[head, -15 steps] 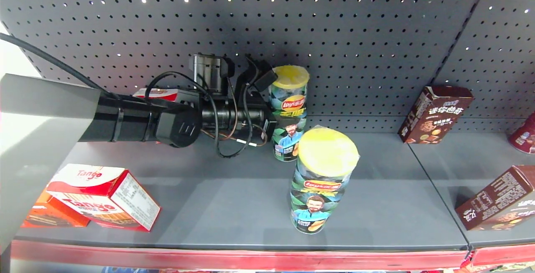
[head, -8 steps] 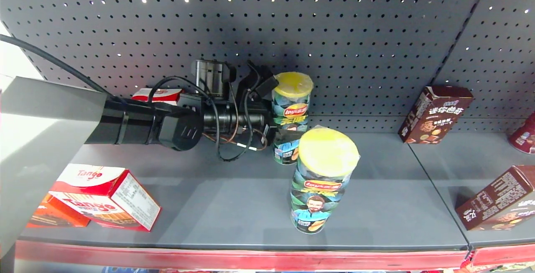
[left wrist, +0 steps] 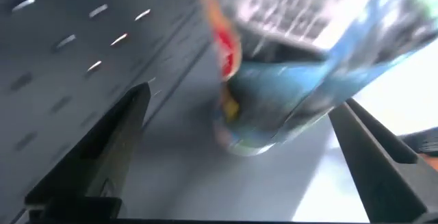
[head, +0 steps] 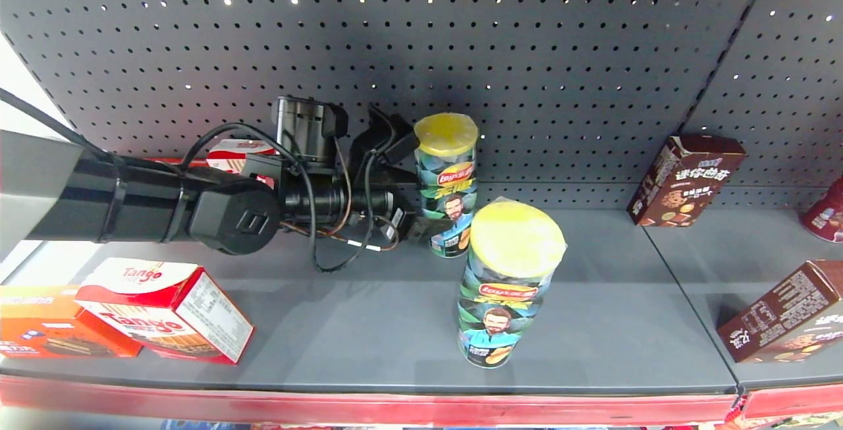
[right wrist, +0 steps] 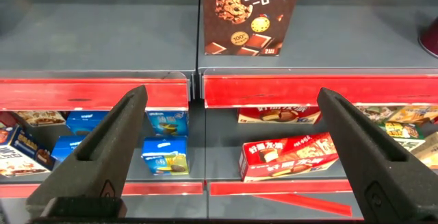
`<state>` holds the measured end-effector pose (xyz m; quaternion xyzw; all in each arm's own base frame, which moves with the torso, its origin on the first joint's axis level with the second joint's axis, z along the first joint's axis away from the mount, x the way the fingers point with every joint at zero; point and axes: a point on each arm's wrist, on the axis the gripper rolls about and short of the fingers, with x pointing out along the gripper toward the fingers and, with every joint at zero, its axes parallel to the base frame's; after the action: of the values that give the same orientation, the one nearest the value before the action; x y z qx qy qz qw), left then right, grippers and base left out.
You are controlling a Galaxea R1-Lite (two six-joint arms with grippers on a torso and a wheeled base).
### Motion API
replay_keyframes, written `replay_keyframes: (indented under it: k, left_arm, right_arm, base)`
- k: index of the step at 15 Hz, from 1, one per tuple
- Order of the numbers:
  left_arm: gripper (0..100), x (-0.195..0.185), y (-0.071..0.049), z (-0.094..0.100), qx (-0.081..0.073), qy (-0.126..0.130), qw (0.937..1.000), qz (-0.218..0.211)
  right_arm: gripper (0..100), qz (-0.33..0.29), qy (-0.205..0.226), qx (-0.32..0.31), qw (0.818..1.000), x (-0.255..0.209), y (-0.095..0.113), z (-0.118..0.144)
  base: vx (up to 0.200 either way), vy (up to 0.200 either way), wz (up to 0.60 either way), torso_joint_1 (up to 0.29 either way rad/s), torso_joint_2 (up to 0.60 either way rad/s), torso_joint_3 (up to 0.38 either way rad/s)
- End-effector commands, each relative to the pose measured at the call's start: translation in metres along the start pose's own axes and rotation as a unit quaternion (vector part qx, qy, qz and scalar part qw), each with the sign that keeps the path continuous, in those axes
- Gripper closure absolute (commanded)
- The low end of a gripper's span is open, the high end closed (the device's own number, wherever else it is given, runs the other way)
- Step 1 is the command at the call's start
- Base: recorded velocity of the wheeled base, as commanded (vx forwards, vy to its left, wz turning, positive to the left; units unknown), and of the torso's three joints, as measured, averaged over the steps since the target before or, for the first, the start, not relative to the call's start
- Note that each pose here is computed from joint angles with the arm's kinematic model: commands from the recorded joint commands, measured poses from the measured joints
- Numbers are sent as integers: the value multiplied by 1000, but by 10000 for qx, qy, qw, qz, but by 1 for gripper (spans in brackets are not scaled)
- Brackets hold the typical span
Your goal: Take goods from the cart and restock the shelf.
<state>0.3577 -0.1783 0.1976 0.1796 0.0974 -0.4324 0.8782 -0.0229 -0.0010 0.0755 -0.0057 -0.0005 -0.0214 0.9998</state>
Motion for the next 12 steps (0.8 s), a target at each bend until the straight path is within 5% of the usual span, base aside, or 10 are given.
replay_keyframes:
  k: [1,8,12]
  left_arm:
    - [0,-11,-4,7,57,-57,10000,58]
    - [0,-8,-2,14,164,-245,9992,280]
    - [0,-8,0,9,129,-9,9975,695]
  right_arm:
    - [0,7,6,-4,10000,0,0,0]
    - [0,7,6,-4,10000,0,0,0]
    - [0,-1,6,-4,10000,0,0,0]
  base:
    - [0,0,0,0,0,0]
    - [0,0,0,0,0,0]
    - [0,0,0,0,0,0]
